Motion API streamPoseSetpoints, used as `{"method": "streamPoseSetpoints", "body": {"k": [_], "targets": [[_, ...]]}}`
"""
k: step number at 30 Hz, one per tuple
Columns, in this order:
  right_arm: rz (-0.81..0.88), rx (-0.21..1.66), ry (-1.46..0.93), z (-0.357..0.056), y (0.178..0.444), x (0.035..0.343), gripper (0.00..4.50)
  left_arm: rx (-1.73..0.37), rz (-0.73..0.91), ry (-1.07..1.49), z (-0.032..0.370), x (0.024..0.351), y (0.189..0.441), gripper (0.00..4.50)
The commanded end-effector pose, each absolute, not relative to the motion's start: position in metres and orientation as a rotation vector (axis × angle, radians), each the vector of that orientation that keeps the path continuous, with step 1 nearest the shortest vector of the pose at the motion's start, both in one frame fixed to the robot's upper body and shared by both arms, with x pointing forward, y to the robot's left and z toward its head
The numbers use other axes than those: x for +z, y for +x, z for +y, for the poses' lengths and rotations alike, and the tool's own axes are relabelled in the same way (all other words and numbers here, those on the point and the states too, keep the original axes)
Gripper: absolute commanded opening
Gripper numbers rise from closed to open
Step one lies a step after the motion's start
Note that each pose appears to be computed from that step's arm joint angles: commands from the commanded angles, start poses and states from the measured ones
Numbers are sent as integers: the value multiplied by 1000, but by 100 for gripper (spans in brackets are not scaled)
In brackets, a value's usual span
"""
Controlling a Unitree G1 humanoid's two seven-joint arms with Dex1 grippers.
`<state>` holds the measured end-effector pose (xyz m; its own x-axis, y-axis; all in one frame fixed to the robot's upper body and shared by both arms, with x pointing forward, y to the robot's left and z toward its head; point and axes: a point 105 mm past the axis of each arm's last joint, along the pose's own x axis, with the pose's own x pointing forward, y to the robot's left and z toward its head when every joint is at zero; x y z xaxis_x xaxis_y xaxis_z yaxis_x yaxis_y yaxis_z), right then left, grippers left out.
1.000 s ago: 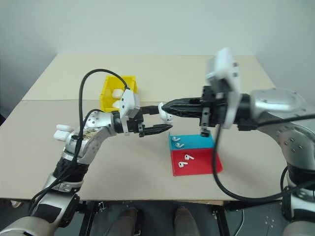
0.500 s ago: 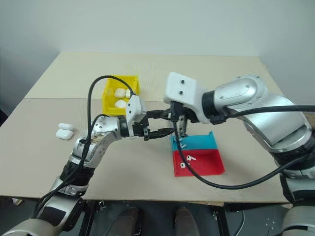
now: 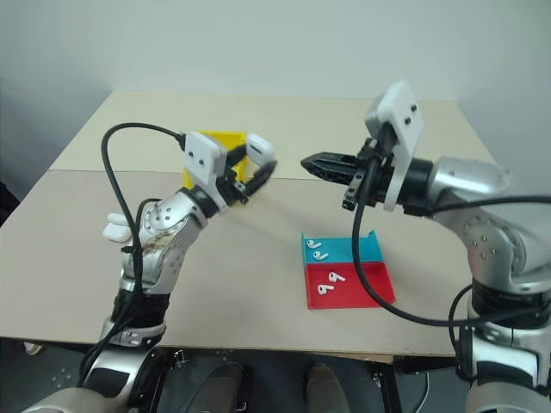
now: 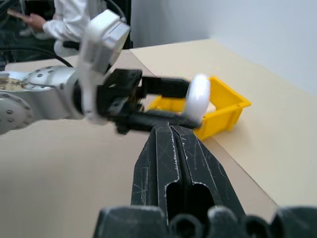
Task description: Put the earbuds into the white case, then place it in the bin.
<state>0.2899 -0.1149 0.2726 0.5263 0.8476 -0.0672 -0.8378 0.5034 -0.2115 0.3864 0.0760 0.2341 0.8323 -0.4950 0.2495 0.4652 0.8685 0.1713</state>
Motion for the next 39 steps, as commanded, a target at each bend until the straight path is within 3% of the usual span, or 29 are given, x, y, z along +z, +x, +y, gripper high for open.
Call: {"method": "streamPoseSetpoints", "body": {"k": [1,6,11,12,15,22,26,34,39], "targets": [[-84,955,-335,-102,286,260,8,-89,-337,85,114,261,423,278],[-88,941,-386,-94,288,252,8,79,-201,62,129,248,455,278],[-92,943,-382,-94,285,252,8,47,-59,115,119,217,474,278],[-91,944,-383,-94,284,252,0,39,-43,123,118,212,477,351],[-93,944,-384,-95,283,252,0,-6,-19,125,110,205,481,438],[-98,944,-367,-98,281,254,0,-220,-141,29,108,228,471,445],[-116,953,-350,-97,280,255,0,-435,-182,29,119,237,441,445],[-132,959,-364,-100,278,230,0,-935,-69,290,146,226,309,445],[-75,949,-381,-118,283,214,0,-1074,72,277,167,226,252,445]]}}
